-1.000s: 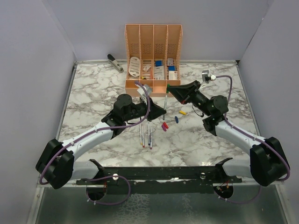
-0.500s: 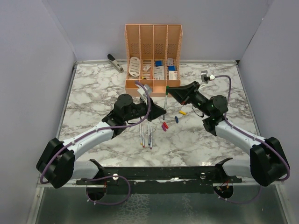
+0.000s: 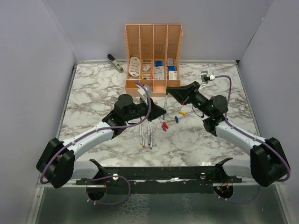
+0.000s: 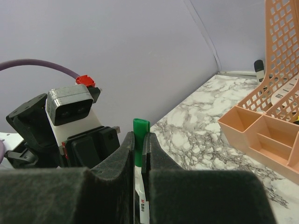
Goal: Insert the pens into the pen caps
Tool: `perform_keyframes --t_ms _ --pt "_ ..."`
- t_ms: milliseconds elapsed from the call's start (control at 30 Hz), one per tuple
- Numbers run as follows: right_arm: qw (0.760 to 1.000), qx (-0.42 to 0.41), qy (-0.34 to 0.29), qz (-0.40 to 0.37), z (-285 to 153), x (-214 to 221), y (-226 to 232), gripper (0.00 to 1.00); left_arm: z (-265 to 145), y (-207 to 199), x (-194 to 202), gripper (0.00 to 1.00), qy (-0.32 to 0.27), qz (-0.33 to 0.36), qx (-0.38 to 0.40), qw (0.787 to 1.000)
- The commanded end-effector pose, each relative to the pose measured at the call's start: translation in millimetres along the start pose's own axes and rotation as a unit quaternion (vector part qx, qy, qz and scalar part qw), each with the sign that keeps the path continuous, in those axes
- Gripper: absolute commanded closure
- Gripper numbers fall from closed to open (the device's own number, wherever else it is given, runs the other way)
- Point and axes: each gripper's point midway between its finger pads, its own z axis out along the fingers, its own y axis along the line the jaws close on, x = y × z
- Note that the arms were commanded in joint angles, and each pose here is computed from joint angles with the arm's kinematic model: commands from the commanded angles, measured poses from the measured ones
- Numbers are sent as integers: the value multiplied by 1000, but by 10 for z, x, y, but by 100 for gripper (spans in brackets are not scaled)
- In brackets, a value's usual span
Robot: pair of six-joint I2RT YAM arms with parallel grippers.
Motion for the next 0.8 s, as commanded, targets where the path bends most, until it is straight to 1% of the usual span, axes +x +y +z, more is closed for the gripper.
perform_keyframes --t_ms 0,500,767 --pt "1000 -1 23 3 -41 146 -14 98 -40 -117 -337 100 -48 42 10 998" --pt "1000 4 23 -3 -13 155 -64 98 -72 -135 -308 100 -47 46 14 998" --pt "1000 5 12 -21 54 61 -75 98 -73 -133 -277 100 -43 40 15 998"
